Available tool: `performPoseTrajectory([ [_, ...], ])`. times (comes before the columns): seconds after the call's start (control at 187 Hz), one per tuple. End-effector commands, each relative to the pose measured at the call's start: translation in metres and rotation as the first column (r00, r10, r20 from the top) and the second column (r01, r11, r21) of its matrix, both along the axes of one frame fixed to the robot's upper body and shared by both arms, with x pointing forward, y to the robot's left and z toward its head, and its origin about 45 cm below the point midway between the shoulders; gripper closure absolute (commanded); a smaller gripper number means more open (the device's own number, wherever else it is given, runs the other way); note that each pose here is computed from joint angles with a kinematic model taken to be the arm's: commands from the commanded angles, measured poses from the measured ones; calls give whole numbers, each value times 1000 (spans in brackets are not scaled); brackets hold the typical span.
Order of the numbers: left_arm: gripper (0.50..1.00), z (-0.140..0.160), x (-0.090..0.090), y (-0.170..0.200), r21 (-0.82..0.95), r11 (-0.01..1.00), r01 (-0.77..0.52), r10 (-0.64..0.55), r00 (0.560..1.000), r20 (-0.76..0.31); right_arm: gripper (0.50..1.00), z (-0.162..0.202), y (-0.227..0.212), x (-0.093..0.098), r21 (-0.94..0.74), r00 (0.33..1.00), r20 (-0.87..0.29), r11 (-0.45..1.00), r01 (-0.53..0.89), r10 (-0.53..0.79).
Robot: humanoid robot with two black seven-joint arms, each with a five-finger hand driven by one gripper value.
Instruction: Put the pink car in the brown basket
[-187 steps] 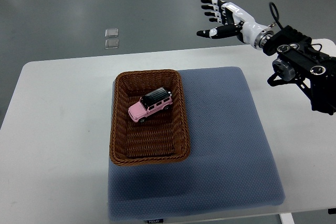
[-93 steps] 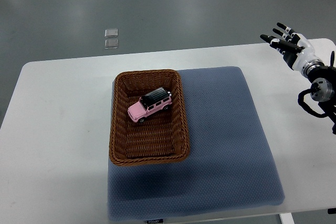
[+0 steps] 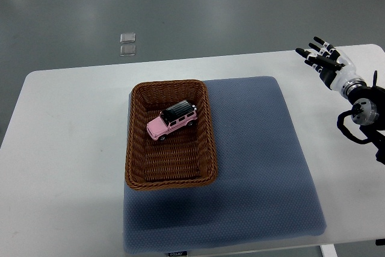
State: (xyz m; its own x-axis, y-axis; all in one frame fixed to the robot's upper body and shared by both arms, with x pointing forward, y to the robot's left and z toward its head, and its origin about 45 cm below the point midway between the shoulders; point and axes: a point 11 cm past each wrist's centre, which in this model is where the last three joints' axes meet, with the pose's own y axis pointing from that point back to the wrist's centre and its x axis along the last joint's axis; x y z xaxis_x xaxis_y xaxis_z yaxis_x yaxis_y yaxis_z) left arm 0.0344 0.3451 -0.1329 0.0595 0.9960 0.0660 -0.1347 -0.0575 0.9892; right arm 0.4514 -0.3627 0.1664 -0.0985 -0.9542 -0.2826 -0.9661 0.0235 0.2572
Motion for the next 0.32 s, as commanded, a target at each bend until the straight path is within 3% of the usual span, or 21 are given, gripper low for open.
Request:
performPoseTrajectory([
  [0.0, 500, 0, 0, 0, 0, 1000, 0, 0, 1000, 0, 585, -1, 9, 1, 13, 1000, 1, 1000, -17, 17],
  [0.311, 500, 0, 0, 0, 0, 1000, 1, -1, 1000, 0, 583, -2, 49, 3, 109, 988, 44, 982, -155, 151],
])
